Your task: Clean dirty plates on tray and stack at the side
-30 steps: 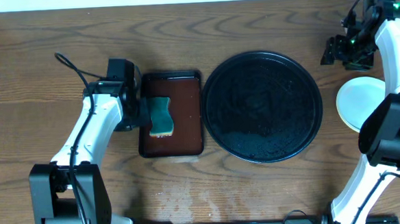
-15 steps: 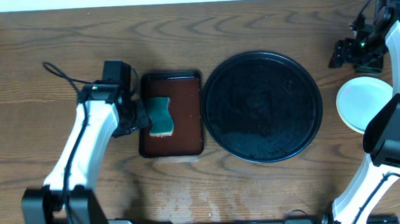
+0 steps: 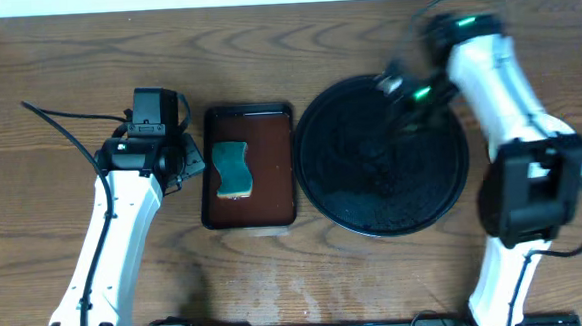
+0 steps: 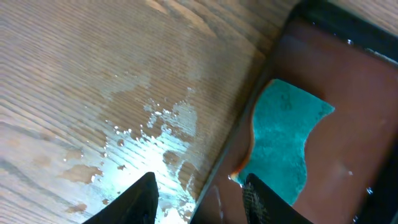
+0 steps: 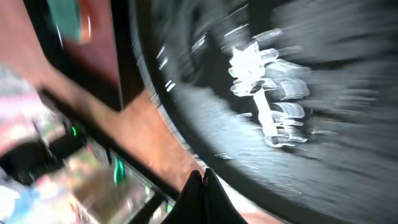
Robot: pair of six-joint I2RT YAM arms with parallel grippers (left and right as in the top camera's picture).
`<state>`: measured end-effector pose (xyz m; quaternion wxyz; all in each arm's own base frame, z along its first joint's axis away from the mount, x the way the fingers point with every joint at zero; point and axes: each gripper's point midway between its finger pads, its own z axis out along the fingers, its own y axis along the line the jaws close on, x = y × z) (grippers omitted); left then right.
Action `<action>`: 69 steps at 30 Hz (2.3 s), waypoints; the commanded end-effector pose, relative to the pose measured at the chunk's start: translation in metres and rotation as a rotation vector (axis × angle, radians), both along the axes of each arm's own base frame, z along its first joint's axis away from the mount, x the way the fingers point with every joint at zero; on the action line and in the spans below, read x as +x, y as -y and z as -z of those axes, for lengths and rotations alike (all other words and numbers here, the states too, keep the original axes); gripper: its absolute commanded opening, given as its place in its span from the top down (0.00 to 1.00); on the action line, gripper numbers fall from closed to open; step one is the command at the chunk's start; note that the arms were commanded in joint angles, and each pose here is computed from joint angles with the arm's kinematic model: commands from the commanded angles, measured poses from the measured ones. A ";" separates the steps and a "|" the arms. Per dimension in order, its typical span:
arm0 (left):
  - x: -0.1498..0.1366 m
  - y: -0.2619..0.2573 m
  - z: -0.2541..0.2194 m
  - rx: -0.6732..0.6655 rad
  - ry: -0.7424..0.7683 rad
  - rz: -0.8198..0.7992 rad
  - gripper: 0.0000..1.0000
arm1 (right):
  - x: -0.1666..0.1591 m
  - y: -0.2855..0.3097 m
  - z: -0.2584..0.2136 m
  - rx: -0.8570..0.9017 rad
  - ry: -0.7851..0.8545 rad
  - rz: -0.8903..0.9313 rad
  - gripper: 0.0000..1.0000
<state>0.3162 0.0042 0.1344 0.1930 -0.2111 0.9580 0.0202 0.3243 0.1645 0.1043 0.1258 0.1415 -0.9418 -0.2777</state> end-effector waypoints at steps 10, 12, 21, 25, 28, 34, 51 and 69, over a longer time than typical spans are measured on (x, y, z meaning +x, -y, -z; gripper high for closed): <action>0.011 -0.019 -0.007 0.031 0.042 -0.063 0.47 | -0.084 -0.113 0.069 -0.152 0.079 -0.259 0.99; 0.010 -0.019 -0.007 0.031 0.040 -0.063 0.47 | -0.083 -0.114 0.074 -0.214 0.116 -0.257 0.99; 0.010 -0.018 -0.006 0.028 0.038 -0.061 0.46 | -0.087 -0.121 0.083 -0.339 0.227 -0.300 0.99; 0.010 -0.018 -0.006 0.028 0.038 -0.061 0.47 | -0.088 -0.128 0.082 -0.309 0.228 -0.300 0.99; 0.010 -0.018 -0.006 0.028 0.038 -0.061 0.47 | -0.089 -0.133 0.081 -0.280 0.221 -0.296 0.99; 0.010 -0.018 -0.006 0.028 0.038 -0.061 0.47 | -0.091 -0.143 0.079 -0.226 0.208 -0.291 0.99; 0.010 -0.017 -0.006 0.020 0.037 -0.058 0.43 | -0.046 -0.130 0.034 -0.182 0.267 -0.241 0.90; 0.010 -0.017 -0.006 0.021 0.038 -0.058 0.21 | 0.137 0.137 -0.032 -0.422 0.471 0.469 0.99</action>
